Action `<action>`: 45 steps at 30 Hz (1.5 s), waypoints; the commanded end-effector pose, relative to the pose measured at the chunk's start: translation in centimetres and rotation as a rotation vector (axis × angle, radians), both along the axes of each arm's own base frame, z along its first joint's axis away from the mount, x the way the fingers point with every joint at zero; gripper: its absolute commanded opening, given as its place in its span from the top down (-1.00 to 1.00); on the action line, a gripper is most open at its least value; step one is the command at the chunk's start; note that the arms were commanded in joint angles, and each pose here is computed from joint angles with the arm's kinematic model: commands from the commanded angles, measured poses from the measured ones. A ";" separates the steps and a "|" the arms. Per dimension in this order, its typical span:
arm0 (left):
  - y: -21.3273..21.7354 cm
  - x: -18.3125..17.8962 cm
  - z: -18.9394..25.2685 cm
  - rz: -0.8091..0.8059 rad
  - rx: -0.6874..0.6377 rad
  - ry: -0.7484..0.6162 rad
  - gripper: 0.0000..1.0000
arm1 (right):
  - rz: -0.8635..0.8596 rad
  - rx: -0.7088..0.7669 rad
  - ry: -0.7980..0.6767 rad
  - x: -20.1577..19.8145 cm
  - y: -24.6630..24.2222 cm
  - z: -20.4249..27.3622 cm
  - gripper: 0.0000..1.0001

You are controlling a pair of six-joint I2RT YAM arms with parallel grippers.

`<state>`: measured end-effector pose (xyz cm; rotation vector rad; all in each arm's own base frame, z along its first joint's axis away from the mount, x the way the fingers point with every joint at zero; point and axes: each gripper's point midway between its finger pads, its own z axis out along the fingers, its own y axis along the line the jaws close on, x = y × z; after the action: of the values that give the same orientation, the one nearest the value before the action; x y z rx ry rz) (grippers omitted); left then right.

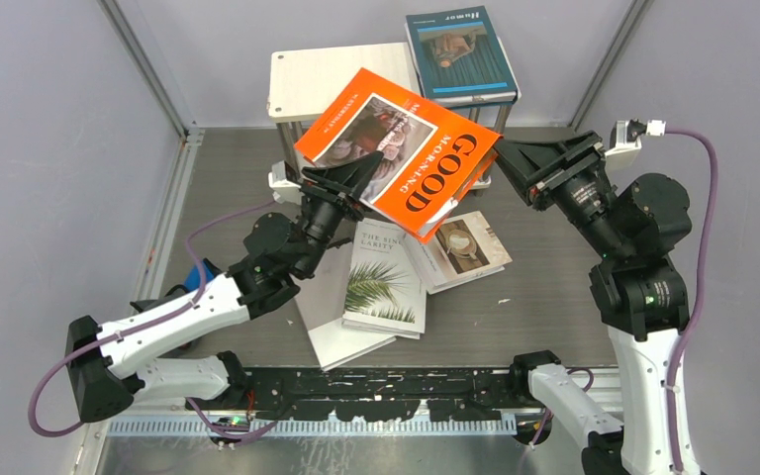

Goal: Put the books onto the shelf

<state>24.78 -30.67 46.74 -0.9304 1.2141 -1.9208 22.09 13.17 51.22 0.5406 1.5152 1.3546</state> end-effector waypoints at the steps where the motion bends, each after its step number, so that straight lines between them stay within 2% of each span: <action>1: 1.5 -0.7 2.3 0.024 0.009 -0.071 0.38 | -0.020 -0.029 -0.074 -1.7 -0.5 1.4 0.16; 14: 1.8 -0.9 2.7 0.035 0.051 -0.095 0.38 | -0.023 -0.050 -0.035 -3.7 -0.9 0.3 0.13; 45: -0.6 -0.2 3.1 -0.018 0.056 -0.101 0.38 | -0.009 -0.052 0.052 -0.9 -0.3 -1.8 0.13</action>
<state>25.55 -32.04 44.93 -0.8265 1.3424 -1.7935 21.00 12.67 48.33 0.5855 1.6149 1.2812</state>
